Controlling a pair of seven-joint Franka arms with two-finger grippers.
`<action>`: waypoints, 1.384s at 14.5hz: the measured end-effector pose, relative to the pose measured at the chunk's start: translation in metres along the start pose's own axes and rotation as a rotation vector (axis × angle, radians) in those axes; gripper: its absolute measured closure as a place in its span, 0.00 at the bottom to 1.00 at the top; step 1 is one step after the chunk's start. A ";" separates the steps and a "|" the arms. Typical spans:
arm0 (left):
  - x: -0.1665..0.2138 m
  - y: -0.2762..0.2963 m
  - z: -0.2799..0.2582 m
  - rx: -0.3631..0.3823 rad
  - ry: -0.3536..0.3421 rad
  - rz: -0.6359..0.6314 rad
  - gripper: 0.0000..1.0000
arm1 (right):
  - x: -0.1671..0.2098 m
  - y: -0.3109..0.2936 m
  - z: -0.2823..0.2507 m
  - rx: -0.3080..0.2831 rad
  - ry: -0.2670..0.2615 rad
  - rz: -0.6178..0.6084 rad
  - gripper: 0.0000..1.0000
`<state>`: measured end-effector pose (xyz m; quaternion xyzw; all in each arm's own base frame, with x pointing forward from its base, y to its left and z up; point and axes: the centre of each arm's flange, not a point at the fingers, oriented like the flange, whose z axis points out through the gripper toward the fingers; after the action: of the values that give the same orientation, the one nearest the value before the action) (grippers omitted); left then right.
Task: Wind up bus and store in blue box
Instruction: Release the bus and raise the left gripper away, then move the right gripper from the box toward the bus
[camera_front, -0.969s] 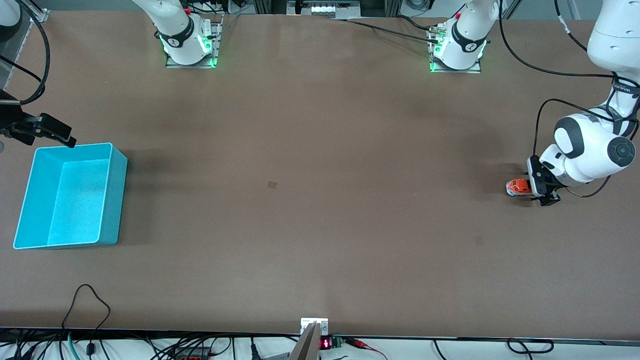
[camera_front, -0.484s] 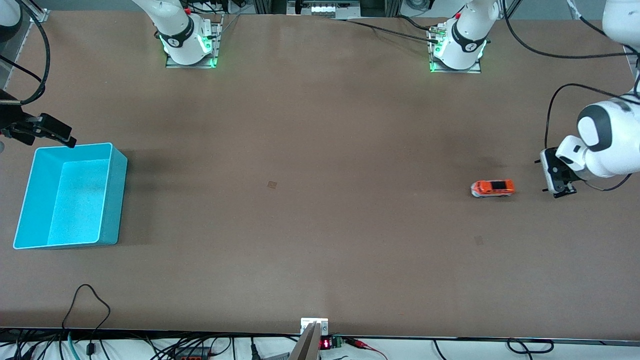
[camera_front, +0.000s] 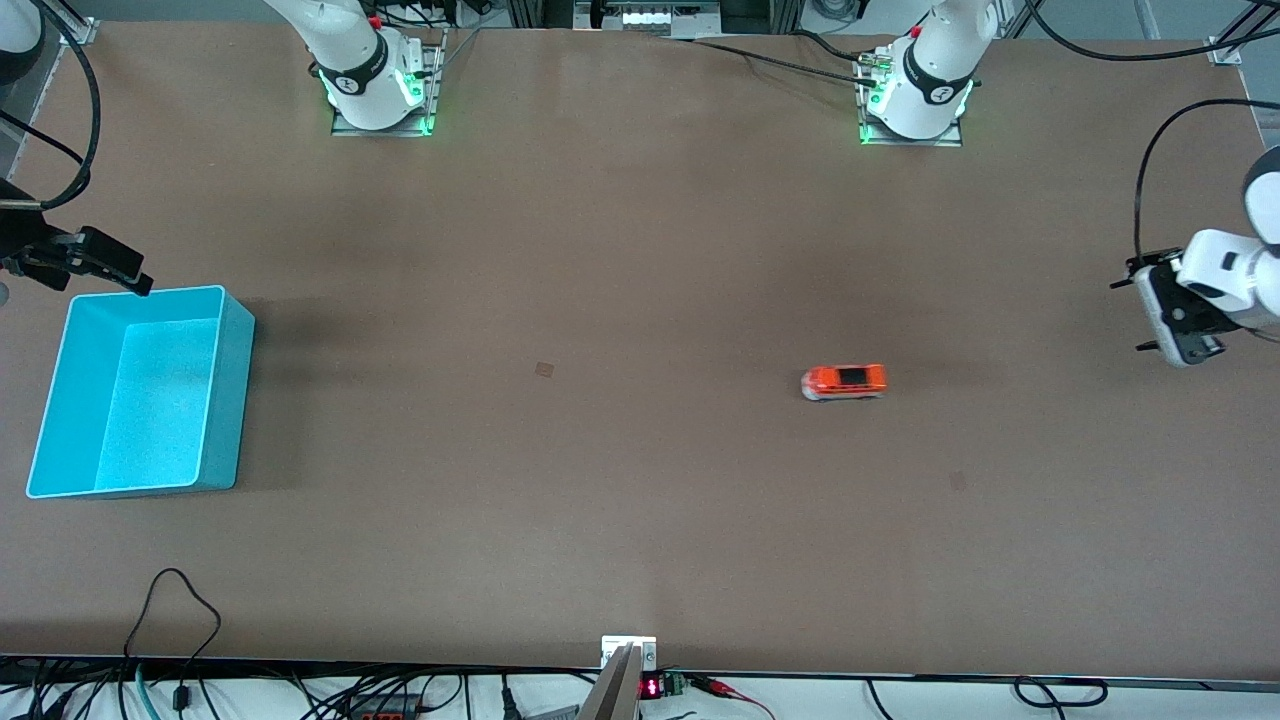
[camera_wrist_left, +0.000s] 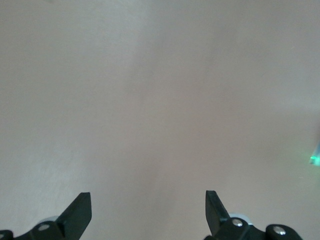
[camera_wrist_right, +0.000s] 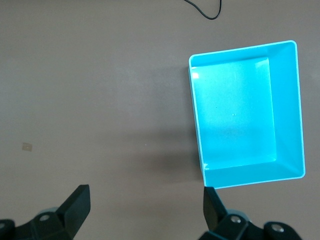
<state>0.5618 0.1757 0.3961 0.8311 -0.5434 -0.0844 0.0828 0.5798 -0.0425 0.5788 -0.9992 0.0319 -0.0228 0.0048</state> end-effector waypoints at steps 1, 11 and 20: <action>0.001 0.000 -0.021 0.002 0.000 -0.029 0.00 | 0.000 0.000 0.000 0.000 0.000 0.000 0.00; 0.072 0.018 -0.111 0.065 0.017 -0.219 0.00 | 0.001 0.000 0.002 0.000 -0.003 0.000 0.00; 0.132 0.059 -0.139 0.077 -0.029 -0.661 0.00 | 0.003 0.000 0.008 -0.001 -0.013 0.000 0.00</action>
<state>0.5936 0.0377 0.5384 0.9636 -0.2483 -0.0981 0.0116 0.5829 -0.0426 0.5712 -0.9993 0.0319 -0.0162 0.0048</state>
